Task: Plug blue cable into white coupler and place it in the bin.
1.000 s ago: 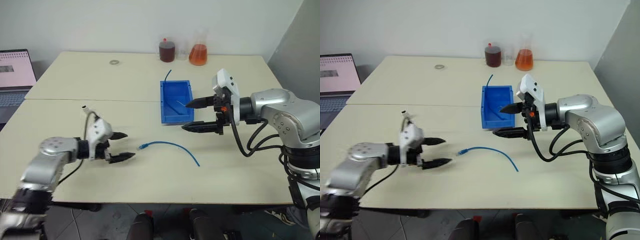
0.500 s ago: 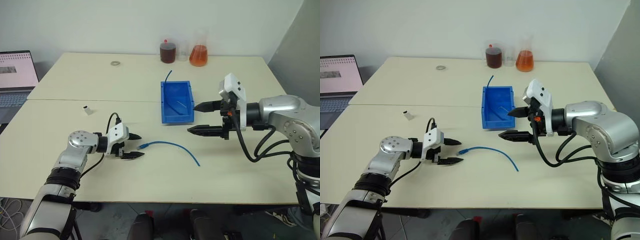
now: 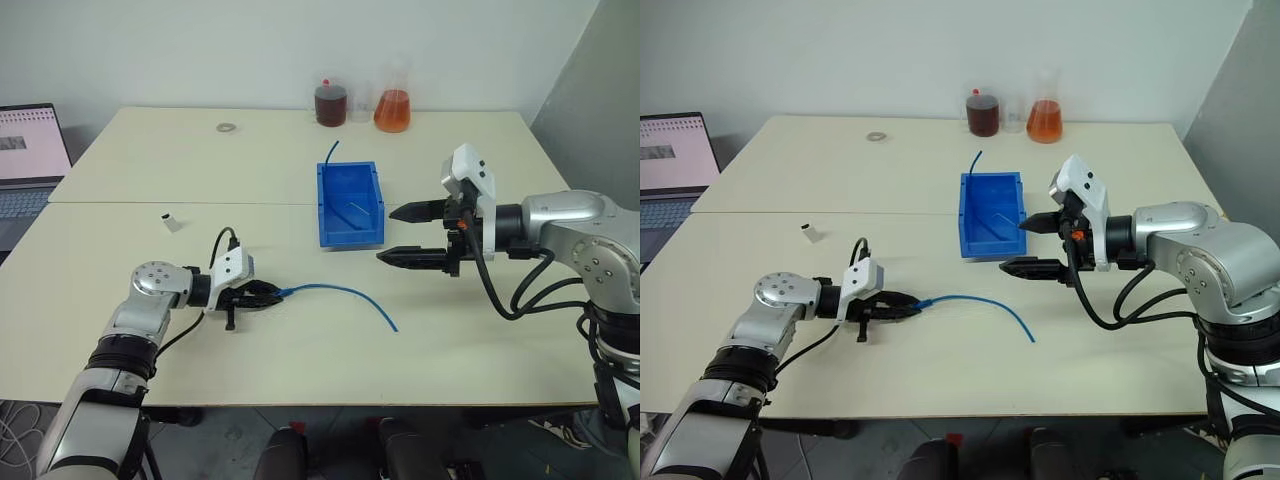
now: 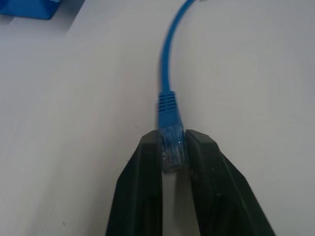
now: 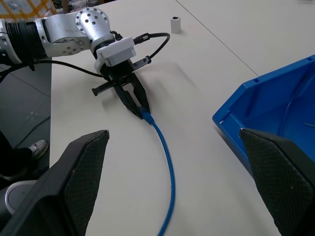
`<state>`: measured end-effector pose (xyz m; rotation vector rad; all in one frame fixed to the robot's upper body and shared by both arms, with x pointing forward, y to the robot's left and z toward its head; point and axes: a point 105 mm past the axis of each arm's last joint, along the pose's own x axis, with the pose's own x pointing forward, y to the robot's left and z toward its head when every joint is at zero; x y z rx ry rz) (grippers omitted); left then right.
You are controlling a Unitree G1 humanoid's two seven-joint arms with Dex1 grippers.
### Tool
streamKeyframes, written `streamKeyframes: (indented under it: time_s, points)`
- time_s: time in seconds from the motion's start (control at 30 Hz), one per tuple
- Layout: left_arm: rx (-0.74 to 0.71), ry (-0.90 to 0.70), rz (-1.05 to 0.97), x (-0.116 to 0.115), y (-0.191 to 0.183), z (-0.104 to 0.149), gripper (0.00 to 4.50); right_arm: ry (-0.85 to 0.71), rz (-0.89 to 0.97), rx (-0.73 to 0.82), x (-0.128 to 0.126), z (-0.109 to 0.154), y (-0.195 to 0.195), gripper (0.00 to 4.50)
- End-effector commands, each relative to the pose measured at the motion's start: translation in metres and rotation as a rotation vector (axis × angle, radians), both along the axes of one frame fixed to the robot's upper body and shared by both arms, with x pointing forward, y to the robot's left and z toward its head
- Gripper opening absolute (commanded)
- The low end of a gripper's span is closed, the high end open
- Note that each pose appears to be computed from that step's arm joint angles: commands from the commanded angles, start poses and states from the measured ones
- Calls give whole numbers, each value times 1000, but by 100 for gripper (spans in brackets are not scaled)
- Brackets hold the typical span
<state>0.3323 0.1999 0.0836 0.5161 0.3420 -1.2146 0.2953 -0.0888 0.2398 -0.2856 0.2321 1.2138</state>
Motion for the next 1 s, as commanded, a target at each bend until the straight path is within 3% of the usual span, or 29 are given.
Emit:
streamKeyframes:
  time_s: [0.03,0.17,0.23,0.27,0.4,0.57,0.67,0.83,1.0]
  points:
    - [97,115,50,-13,22,-27,24,-47,14,15,-1,12,1,450]
    - [-15,55,87,2,2,-5,24,-49,13,31,0,13,2,450]
    - [-157,18,132,15,-17,25,24,-28,12,72,-2,14,4,450]
    - [-289,-3,141,22,-35,55,24,7,20,141,-6,17,7,450]
    - [-523,-13,108,16,-74,118,24,102,50,335,-20,25,17,450]
    - [-758,-32,117,7,-102,179,24,218,29,431,-38,-7,27,450]
    - [-824,13,83,-2,-114,192,24,229,-34,445,-27,-14,23,450]
    - [-860,139,-16,-23,-127,194,24,191,-85,481,-4,-2,18,450]
    - [-801,287,-70,-43,-125,170,24,199,20,529,-9,23,19,450]
